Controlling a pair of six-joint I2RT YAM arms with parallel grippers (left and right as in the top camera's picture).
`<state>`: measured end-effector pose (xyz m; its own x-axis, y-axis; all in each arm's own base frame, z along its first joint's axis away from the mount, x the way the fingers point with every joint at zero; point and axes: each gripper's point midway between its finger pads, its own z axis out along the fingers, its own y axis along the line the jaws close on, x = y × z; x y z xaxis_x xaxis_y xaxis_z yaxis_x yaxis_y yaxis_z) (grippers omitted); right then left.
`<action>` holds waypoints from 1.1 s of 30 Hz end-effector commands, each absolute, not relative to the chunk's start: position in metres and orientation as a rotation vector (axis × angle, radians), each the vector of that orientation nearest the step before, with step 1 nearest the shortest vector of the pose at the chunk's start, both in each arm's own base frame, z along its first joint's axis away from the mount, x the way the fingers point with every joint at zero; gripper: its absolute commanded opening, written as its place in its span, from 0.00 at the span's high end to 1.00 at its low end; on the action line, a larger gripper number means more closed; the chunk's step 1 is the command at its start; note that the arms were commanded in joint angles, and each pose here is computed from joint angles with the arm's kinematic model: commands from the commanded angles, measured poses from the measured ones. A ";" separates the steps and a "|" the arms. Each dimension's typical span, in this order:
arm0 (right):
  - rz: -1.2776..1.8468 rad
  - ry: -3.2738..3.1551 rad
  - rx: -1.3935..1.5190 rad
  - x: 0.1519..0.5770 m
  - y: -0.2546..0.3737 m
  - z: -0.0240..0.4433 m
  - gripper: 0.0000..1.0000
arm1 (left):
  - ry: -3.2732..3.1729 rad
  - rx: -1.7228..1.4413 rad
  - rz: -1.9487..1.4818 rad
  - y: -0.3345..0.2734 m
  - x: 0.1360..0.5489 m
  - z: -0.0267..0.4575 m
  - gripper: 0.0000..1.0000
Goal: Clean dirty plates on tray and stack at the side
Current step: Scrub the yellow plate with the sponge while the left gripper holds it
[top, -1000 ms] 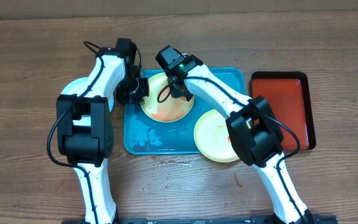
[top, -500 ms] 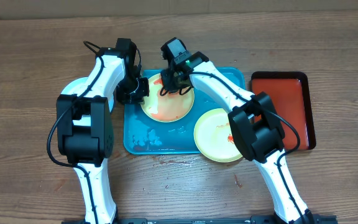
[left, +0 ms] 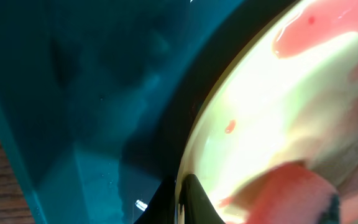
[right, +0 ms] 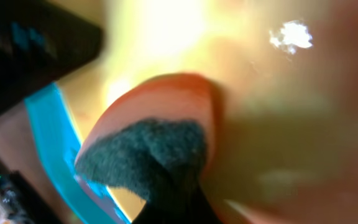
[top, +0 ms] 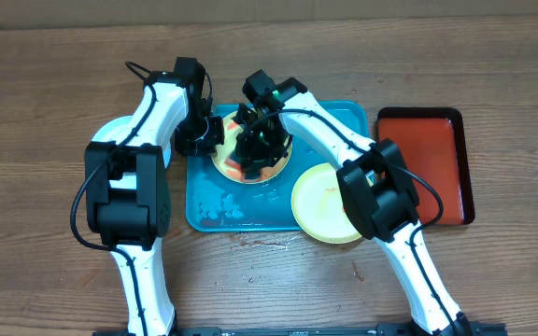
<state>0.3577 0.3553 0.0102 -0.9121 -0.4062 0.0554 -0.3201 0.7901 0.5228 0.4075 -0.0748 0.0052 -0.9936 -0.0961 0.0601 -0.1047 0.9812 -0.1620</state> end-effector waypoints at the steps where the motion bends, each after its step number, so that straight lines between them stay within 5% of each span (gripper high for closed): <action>1: -0.288 -2.974 0.580 0.383 0.301 -0.015 0.96 | -3.016 0.143 0.162 -0.067 0.393 -0.024 0.96; 6: 0.220 -3.159 0.527 0.425 0.252 -0.008 0.96 | -3.016 0.143 0.161 -0.067 0.393 -0.024 0.96; 14: 0.385 -3.313 0.501 0.458 0.249 -0.002 0.96 | -3.016 0.143 0.162 -0.067 0.392 -0.024 0.96; 33: -0.542 -3.066 0.660 0.410 0.357 -0.033 0.96 | -3.016 0.141 0.167 -0.069 0.393 -0.024 0.96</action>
